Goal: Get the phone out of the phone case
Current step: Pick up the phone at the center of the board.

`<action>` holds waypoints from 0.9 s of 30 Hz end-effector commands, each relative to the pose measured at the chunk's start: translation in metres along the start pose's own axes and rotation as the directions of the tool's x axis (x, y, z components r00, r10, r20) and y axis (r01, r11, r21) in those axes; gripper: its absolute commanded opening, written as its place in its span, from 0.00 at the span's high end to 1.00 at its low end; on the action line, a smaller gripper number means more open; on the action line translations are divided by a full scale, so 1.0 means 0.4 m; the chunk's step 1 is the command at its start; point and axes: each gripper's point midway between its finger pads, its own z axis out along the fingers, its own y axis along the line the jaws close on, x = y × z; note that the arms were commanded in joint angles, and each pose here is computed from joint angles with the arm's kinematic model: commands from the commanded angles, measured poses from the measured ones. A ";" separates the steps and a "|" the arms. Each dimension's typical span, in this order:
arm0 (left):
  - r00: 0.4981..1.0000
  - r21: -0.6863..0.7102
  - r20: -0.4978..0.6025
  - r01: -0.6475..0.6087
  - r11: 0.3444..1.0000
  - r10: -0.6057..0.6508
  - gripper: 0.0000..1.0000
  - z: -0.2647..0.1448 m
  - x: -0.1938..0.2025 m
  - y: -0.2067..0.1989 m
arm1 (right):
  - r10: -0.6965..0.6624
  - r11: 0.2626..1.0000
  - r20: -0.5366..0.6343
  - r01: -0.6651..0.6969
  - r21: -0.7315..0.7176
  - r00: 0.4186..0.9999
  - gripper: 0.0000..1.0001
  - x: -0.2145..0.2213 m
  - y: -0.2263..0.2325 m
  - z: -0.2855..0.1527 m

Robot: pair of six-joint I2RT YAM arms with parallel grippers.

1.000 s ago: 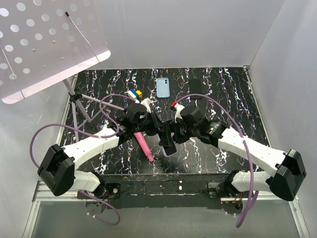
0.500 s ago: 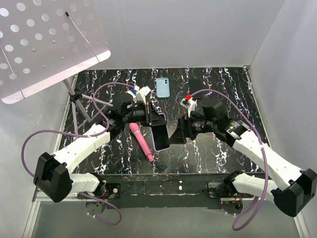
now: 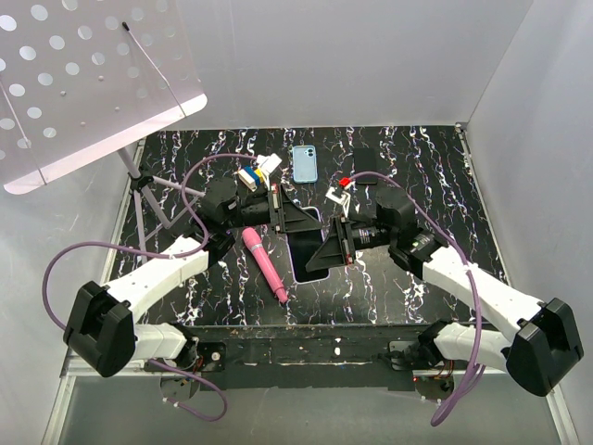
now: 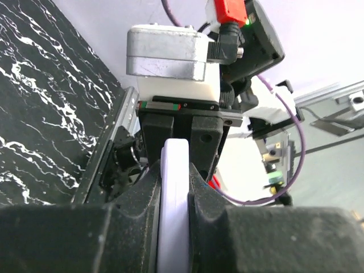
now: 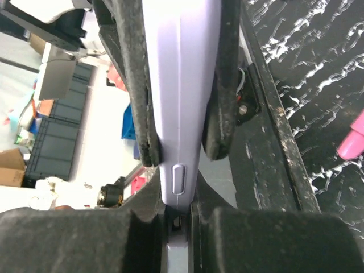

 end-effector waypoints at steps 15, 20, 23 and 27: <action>0.976 0.009 0.216 0.030 0.999 -0.032 0.65 -0.052 -0.064 -0.095 | -0.031 0.984 0.131 0.053 -0.169 0.991 0.99 -0.074 0.086 -0.015; 0.974 0.003 0.225 0.023 1.000 -0.023 0.80 -0.041 -0.085 -0.096 | -0.041 0.980 0.126 0.065 -0.189 0.991 0.99 -0.072 0.097 -0.015; 0.980 -0.017 0.199 0.037 0.999 -0.033 1.00 -0.031 -0.086 -0.086 | -0.056 0.982 0.122 0.077 -0.171 0.991 0.99 -0.068 0.097 -0.018; 0.979 -0.031 0.200 0.039 0.999 -0.032 1.00 -0.032 -0.097 -0.083 | -0.077 0.994 0.068 0.082 -0.073 0.995 0.78 -0.051 0.063 -0.020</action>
